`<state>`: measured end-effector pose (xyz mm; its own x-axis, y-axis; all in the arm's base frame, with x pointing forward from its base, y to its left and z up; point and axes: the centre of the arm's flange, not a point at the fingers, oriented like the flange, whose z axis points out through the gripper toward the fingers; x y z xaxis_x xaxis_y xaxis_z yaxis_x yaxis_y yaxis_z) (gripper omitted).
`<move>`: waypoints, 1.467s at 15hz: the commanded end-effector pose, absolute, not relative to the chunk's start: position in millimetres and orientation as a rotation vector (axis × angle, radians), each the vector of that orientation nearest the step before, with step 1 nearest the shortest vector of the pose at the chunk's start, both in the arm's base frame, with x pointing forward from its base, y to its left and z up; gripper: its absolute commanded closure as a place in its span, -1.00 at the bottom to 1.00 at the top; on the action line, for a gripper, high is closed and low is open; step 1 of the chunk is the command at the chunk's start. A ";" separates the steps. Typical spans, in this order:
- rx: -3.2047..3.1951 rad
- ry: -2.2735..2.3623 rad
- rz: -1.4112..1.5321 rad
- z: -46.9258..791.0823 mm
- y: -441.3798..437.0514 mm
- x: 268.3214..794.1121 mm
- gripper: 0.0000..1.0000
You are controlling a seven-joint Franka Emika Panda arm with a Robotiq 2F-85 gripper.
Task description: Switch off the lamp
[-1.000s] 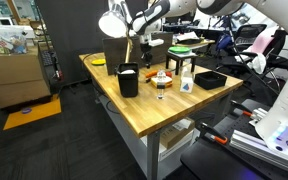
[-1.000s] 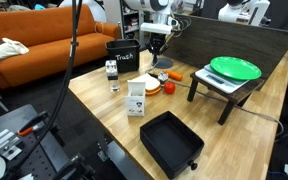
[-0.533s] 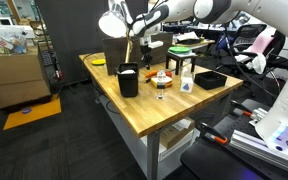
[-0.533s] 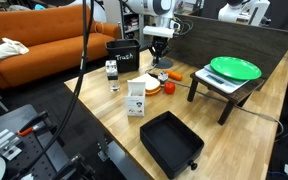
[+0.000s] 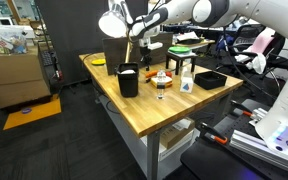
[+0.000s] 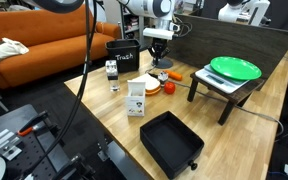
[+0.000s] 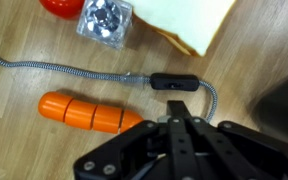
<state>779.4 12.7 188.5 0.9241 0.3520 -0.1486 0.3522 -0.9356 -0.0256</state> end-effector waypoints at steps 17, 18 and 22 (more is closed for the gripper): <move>3.072 0.615 -0.330 147.2 15.1 790.3 1.00; 3.071 0.620 -0.331 146.7 16.3 790.8 1.00; 3.068 0.646 -0.342 141.1 25.0 791.4 1.00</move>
<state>772.2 21.3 143.3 0.9052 0.3768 -0.1964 0.3751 -0.9258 -0.0474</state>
